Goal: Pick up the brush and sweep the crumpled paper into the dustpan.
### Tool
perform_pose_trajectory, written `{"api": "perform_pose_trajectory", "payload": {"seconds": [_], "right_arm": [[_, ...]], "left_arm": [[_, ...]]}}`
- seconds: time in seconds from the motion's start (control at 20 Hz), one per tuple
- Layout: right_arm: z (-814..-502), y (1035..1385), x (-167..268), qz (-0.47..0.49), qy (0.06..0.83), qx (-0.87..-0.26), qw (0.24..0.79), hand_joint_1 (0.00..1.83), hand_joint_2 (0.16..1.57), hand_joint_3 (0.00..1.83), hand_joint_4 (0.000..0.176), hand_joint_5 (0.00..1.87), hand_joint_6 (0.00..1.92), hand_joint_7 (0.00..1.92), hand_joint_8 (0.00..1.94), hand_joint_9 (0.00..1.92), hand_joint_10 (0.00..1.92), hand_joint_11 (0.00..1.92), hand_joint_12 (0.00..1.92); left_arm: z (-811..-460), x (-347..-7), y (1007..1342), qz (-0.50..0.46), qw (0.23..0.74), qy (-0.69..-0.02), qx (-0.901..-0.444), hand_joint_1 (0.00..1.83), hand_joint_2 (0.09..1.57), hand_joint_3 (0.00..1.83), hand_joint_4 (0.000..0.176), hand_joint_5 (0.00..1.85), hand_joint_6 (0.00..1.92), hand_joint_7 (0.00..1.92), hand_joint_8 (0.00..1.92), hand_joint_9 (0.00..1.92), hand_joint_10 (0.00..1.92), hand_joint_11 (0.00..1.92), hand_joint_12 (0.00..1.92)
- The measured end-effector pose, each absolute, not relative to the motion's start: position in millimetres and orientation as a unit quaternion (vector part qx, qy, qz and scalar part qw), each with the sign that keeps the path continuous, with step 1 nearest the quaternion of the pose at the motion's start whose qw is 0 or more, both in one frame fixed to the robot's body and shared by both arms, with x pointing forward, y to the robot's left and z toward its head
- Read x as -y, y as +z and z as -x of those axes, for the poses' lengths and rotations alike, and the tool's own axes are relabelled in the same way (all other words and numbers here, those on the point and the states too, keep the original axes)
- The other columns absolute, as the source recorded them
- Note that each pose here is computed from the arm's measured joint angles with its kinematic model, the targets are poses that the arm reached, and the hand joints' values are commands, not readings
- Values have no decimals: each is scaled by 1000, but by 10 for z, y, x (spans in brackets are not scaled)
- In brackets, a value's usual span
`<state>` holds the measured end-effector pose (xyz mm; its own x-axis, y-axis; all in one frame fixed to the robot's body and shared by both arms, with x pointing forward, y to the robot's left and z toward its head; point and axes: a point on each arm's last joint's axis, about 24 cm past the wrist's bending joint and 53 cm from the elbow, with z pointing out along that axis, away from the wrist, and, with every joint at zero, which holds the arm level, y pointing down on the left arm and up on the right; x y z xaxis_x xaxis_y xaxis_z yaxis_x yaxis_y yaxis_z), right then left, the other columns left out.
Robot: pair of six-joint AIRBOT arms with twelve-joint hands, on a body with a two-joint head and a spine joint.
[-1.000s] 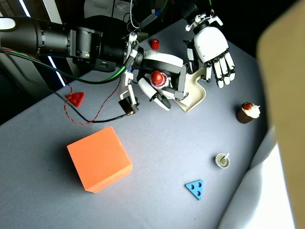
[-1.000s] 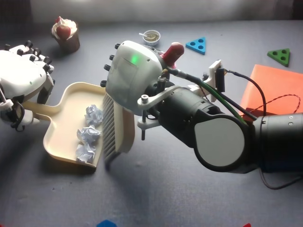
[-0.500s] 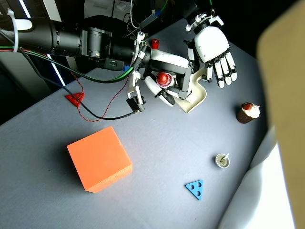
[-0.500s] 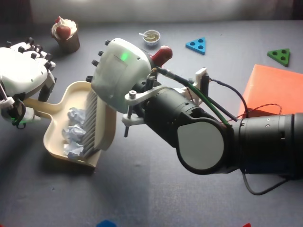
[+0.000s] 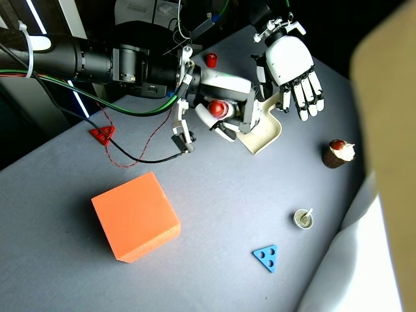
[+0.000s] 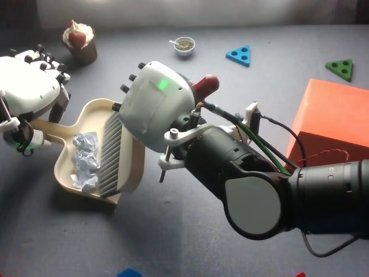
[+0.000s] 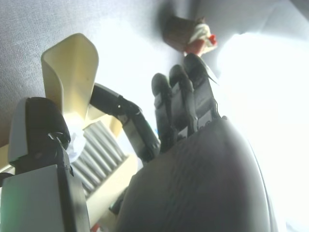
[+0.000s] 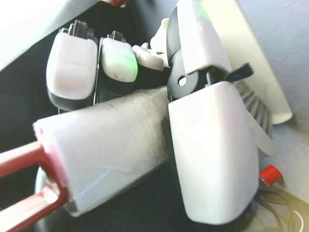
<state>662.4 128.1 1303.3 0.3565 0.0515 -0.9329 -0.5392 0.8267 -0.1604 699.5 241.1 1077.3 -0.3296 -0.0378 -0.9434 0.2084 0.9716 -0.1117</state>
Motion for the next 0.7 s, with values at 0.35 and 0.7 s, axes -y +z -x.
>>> {"api": "perform_pose_trajectory", "payload": {"seconds": [0.35,0.7], "right_arm": [[-6572,13042,-882,227,164,-527,803,1305,1146,0,0,982,1921,1065,1941,1294,1921,1468,1921],[-6430,13186,-487,227,149,-515,813,1295,1160,0,0,967,1830,1034,1941,1295,1921,1470,1921]], "left_arm": [[-6999,-2407,10782,-52,577,-107,-808,1055,1131,1,46,951,1025,339,3,197,8,0,435],[-7004,-2401,10798,-52,579,-108,-807,1069,1122,1,26,971,995,327,1,195,1,0,443]]}}
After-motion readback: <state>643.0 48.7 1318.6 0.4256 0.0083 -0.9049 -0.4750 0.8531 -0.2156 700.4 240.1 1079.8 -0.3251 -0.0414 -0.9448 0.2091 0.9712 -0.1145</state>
